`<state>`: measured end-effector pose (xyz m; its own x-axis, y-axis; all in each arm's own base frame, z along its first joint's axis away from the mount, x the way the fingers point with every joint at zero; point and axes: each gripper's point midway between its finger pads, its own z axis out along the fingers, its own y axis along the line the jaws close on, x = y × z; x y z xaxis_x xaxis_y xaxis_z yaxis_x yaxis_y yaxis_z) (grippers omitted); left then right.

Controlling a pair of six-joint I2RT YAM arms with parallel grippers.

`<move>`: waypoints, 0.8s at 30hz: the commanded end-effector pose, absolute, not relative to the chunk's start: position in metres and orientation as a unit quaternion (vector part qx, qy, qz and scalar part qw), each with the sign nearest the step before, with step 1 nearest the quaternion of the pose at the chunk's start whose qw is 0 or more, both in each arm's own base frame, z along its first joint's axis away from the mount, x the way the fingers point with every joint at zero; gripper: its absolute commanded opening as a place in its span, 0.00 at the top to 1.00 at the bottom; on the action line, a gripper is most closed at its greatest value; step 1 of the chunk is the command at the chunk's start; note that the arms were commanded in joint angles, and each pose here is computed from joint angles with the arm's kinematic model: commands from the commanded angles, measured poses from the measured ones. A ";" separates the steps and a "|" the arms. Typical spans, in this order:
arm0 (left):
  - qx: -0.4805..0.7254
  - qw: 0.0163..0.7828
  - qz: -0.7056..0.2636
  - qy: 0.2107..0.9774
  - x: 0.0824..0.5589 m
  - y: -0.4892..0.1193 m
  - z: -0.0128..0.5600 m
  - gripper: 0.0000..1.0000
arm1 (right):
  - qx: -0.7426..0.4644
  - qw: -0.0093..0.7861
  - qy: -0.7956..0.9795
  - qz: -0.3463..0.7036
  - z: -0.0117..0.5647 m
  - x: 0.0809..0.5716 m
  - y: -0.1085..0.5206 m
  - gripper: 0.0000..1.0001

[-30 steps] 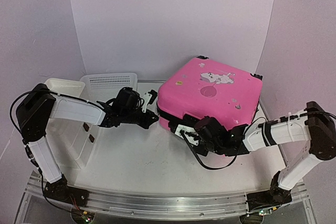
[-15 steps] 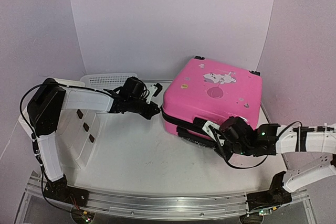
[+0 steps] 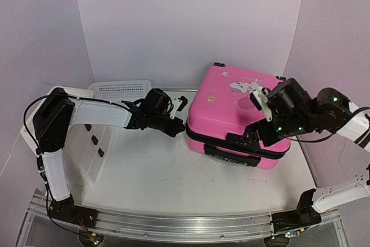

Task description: Open, take out, and arrange the luggage

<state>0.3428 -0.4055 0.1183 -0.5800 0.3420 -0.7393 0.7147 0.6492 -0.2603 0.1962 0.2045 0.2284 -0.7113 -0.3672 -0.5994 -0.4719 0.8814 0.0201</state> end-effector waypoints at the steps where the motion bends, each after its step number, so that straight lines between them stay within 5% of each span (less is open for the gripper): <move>1: 0.357 0.310 -0.378 0.796 0.265 -0.468 0.157 1.00 | -0.151 0.342 0.928 -0.008 0.266 0.208 0.152 0.02; 10: 0.407 0.280 -0.419 0.762 0.174 -0.539 0.166 1.00 | -0.121 0.272 0.955 -0.002 0.267 0.247 0.137 0.02; 24: 0.407 0.296 -0.420 0.756 0.182 -0.545 0.156 1.00 | -0.180 0.245 0.952 -0.039 0.256 0.327 0.213 0.02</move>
<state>0.1775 -0.5276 0.1252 -0.5248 0.4414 -0.7278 0.8443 0.3788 -0.3791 0.3010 0.1942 0.2447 -0.8510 -0.3306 -0.4080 -0.3159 0.9430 -0.1051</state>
